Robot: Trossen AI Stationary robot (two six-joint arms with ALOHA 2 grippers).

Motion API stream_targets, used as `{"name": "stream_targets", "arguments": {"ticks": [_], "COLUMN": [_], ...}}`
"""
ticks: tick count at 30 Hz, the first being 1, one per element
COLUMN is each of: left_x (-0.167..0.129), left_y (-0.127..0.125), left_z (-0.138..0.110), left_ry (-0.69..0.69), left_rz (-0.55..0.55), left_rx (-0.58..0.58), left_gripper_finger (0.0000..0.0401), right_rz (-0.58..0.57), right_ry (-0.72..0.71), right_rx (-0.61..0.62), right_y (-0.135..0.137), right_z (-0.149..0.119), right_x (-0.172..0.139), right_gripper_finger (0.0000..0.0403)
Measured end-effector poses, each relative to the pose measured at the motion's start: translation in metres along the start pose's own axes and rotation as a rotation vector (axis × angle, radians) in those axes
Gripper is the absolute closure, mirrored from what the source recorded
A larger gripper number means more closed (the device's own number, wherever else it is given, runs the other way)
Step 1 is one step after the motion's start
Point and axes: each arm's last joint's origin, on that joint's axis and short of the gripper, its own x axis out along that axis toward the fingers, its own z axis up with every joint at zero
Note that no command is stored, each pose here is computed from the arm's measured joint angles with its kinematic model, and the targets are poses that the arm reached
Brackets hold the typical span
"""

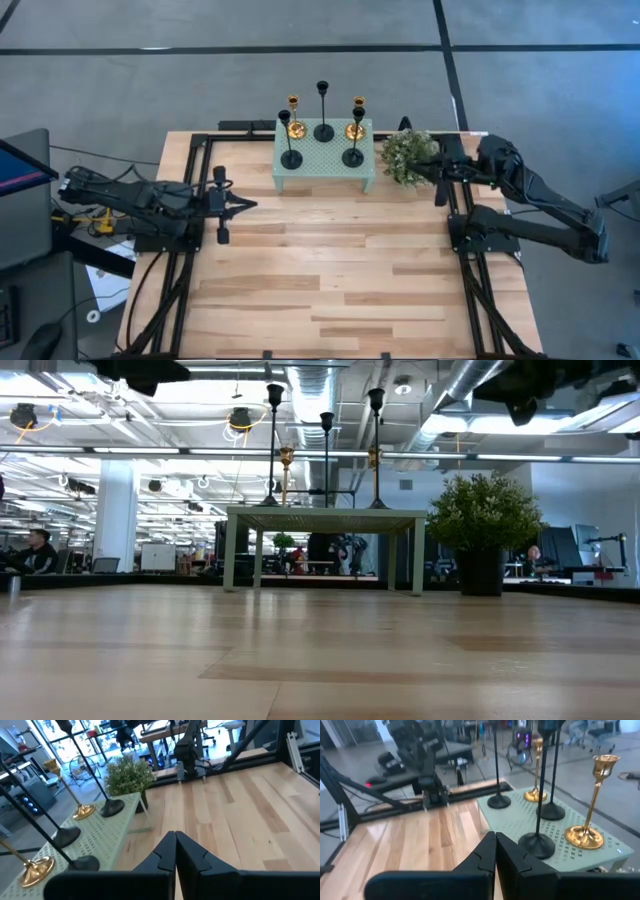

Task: Pick & Place candle stick holders
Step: Return to Home Position

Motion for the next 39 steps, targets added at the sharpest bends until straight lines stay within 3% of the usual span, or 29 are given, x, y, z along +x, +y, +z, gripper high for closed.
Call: {"name": "stream_targets", "arguments": {"ticks": [18,30,39], "left_x": [-0.035,-0.024,-0.016], "left_y": [0.004,-0.007,-0.013], "left_z": [-0.049,-0.072,-0.085], "left_ry": [-0.178,-0.13,-0.112], "left_rz": [0.025,-0.006,-0.013], "left_rx": [-0.127,-0.184,-0.197], "left_gripper_finger": [0.0398,0.0396,0.0396], "right_rz": [0.024,0.037,0.063], "right_ry": [-0.162,-0.255,-0.241], "right_rx": [0.007,0.009,0.049], "right_y": [0.007,0.009,0.004], "right_z": [-0.055,-0.078,-0.105], "right_x": [-0.026,-0.037,-0.016], "right_gripper_finger": [0.0403,0.0403,0.0403]}}
